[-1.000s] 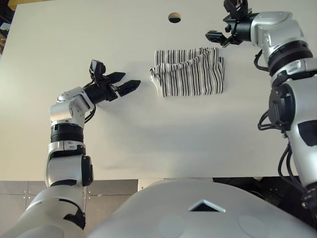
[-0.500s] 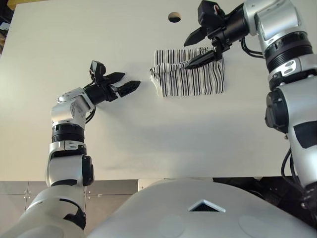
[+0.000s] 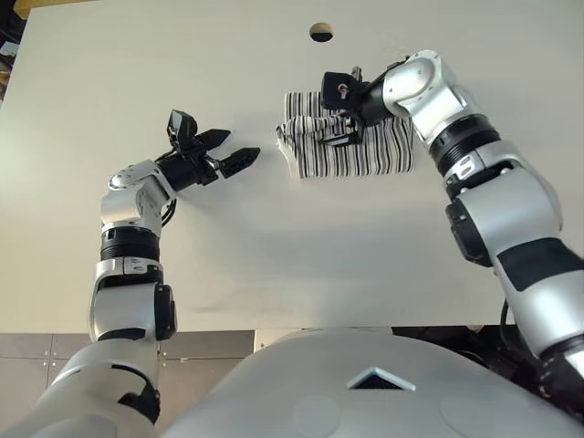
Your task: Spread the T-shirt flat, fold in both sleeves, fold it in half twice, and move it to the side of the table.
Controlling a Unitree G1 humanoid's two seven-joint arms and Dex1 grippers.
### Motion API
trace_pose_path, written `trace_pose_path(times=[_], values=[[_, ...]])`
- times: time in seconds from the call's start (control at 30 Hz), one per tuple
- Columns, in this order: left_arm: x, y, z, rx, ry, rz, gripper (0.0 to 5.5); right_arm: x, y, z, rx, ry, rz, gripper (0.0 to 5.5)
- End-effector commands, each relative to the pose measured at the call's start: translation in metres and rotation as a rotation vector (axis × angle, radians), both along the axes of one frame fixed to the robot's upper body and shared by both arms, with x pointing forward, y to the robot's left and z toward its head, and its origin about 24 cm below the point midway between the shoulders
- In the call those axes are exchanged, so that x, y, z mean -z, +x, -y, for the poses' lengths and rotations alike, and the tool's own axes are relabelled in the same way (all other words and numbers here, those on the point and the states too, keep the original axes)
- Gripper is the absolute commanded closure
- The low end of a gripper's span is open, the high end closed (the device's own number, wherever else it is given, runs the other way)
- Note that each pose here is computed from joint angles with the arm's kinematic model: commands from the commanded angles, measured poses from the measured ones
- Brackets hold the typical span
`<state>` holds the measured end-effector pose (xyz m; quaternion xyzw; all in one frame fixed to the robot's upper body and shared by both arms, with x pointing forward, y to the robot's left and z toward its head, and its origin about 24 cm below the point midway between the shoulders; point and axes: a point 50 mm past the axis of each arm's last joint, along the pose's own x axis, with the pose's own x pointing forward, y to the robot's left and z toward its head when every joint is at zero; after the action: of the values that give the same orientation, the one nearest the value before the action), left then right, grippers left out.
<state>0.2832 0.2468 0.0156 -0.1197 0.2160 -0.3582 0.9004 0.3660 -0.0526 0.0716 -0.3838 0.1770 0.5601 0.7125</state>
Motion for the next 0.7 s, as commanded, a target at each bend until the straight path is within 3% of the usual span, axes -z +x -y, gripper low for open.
trace_pose_path(times=[0.03, 0.23, 0.4, 0.57, 0.7], values=[[-0.003, 0.003, 0.001, 0.010, 0.011, 0.017, 0.03, -0.005, 0.006, -0.003, 0.041, -0.009, 0.091, 1.40], [-0.001, 0.002, 0.002, 0.019, 0.011, 0.008, 0.03, -0.025, 0.020, -0.003, 0.225, 0.114, 0.141, 1.40], [0.001, 0.000, 0.003, 0.034, 0.021, -0.003, 0.03, -0.047, 0.031, 0.005, 0.344, 0.214, 0.075, 1.40], [0.003, -0.001, 0.003, 0.037, 0.027, -0.008, 0.03, -0.051, 0.034, 0.009, 0.382, 0.214, 0.106, 1.40], [0.003, 0.000, 0.004, 0.039, 0.029, -0.005, 0.03, -0.039, 0.028, 0.009, 0.322, 0.187, 0.027, 1.40]])
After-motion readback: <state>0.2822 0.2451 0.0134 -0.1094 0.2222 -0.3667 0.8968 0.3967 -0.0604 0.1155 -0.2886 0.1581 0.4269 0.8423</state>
